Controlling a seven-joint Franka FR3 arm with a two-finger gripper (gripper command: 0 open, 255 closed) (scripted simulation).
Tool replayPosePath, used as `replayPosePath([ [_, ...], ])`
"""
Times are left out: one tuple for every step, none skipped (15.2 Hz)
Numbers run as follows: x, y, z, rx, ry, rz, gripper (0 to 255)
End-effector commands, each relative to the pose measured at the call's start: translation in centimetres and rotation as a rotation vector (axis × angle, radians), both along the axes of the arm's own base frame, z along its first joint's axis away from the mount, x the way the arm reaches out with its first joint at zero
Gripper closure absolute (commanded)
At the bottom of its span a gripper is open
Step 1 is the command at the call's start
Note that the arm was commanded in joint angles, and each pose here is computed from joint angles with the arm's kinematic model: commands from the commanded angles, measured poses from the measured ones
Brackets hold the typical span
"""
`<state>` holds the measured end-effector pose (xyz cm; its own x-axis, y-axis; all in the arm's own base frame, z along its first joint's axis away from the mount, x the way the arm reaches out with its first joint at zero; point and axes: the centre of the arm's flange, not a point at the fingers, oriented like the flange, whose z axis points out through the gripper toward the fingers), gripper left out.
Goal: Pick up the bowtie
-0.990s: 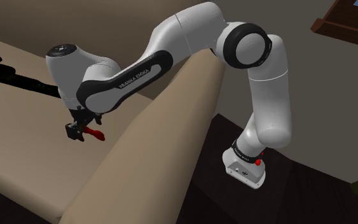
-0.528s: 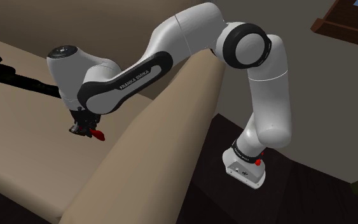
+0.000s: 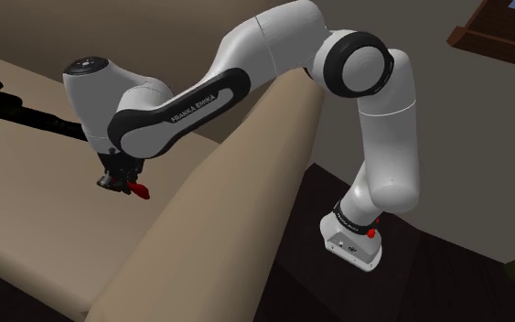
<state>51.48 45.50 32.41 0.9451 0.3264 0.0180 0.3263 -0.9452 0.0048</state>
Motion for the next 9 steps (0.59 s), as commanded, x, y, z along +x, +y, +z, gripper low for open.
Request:
replayPosePath([
  [0.0,0.0,1.1,0.0,0.0,0.0,255],
  [0.0,0.0,1.6,0.0,0.0,0.0,255],
  [0.0,0.0,2.2,0.0,0.0,0.0,255],
  [0.0,0.0,2.7,0.0,0.0,0.0,255],
  [0.0,0.0,3.2,0.0,0.0,0.0,255],
  [0.0,0.0,3.7,0.0,0.0,0.0,255],
  [0.0,0.0,4.3,0.0,0.0,0.0,255],
  [0.0,0.0,4.8,0.0,0.0,0.0,255],
  [0.0,0.0,5.3,0.0,0.0,0.0,255],
])
